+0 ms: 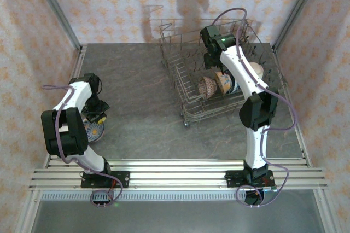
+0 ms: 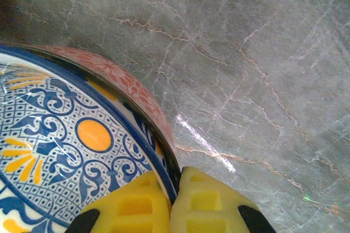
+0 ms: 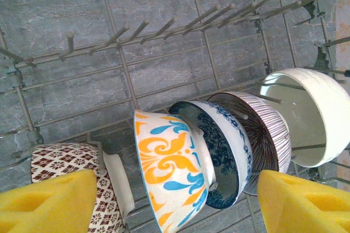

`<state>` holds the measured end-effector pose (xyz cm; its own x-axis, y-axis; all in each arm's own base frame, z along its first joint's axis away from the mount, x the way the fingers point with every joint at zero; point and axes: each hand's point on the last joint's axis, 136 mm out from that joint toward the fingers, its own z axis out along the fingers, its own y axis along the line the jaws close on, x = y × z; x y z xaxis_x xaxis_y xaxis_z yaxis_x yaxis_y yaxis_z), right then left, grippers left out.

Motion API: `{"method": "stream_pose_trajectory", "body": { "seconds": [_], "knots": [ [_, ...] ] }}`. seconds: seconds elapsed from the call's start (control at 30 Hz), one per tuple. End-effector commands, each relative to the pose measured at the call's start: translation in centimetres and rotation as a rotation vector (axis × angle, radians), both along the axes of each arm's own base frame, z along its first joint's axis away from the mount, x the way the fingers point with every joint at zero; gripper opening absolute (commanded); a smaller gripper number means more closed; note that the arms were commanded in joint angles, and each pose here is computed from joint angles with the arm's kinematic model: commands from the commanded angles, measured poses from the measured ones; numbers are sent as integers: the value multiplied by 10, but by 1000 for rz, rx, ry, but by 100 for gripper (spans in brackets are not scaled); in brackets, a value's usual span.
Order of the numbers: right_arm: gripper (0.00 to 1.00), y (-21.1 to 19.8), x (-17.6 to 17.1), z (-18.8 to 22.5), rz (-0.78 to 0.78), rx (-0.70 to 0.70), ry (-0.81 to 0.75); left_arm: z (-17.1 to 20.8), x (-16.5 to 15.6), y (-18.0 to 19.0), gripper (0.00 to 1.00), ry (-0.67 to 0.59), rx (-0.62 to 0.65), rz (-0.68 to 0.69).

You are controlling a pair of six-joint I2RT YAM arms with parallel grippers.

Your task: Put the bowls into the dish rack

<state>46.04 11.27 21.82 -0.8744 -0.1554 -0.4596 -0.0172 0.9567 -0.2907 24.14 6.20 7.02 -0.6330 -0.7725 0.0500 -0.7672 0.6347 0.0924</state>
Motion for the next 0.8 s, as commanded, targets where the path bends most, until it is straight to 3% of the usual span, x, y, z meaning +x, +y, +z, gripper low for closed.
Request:
{"method": "stream_pose_trajectory", "body": {
  "seconds": [0.0,0.33,0.77],
  "knots": [
    [77,2,-4,18,-9,23,-40,18,9,-9,0,-50,-21,-31],
    [77,12,-3,17,16,77,-29,59,11,-18,0,-132,71,-60],
    [77,13,-1,11,20,68,-5,47,81,-67,0,-195,10,-153]
  ]
}}
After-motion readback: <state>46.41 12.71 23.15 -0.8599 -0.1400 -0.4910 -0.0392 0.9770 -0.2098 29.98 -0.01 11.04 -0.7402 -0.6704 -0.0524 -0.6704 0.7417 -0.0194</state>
